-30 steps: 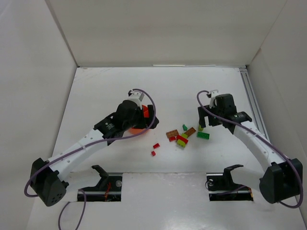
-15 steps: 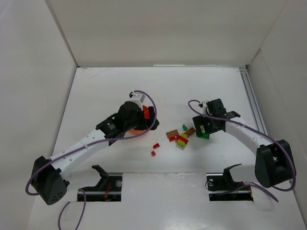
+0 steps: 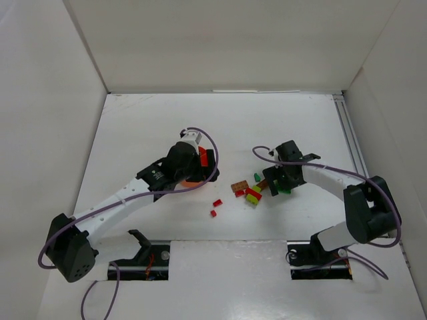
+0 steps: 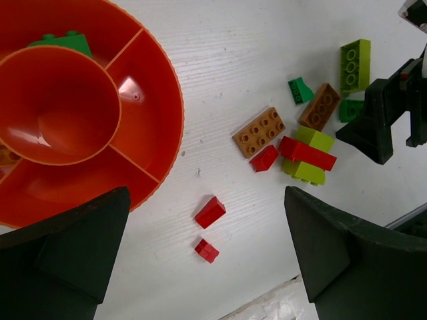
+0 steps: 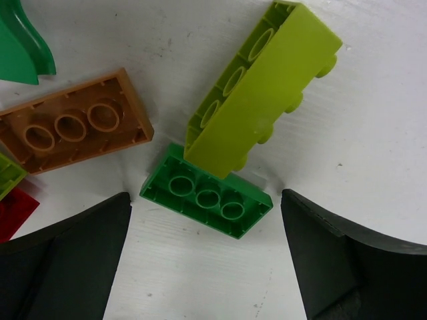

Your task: Sort the legos into containers by color

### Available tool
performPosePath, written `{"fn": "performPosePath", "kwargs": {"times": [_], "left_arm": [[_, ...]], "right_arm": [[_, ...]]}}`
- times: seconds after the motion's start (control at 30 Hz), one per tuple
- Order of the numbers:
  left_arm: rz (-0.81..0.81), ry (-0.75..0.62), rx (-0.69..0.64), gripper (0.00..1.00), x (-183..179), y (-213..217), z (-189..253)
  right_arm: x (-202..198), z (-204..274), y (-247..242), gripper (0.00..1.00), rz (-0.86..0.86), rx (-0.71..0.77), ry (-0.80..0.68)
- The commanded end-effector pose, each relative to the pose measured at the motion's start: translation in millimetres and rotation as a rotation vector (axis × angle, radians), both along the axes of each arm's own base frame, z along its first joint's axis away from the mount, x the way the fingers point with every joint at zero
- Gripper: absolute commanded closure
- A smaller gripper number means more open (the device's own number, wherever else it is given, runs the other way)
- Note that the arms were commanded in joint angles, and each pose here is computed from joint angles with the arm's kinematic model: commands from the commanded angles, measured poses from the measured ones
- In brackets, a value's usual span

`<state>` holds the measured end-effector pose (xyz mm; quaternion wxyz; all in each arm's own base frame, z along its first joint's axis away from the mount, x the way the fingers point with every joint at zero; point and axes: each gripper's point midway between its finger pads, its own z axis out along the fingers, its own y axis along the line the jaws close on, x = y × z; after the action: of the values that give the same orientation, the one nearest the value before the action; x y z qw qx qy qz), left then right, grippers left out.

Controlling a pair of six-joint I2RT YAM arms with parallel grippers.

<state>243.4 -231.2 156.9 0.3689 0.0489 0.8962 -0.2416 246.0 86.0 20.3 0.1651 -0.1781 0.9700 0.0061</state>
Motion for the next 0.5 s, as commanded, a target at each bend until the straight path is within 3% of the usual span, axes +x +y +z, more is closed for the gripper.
{"fn": "performPosePath", "kwargs": {"times": [0.0, 0.17, 0.3, 0.33, 0.47], "left_arm": [[0.017, -0.025, 0.006, 0.00, 4, 2, 8], [0.025, -0.035, 0.004, 0.00, 5, 3, 11], [0.032, -0.046, 0.002, 0.00, 8, 3, 15], [0.032, -0.038, 0.009, 0.00, 6, 4, 13], [0.039, -0.042, 0.013, 0.00, 7, 6, 13]], "right_arm": [[19, 8, 4, 0.03, -0.021, -0.022, -0.063], [21, 7, 11, 0.12, -0.004, -0.027, -0.067], [21, 7, 12, 0.24, 0.002, -0.034, -0.070], [21, 9, 13, 0.31, 0.002, -0.031, -0.078], [16, 9, 19, 0.39, 0.026, -0.026, -0.067]]}}
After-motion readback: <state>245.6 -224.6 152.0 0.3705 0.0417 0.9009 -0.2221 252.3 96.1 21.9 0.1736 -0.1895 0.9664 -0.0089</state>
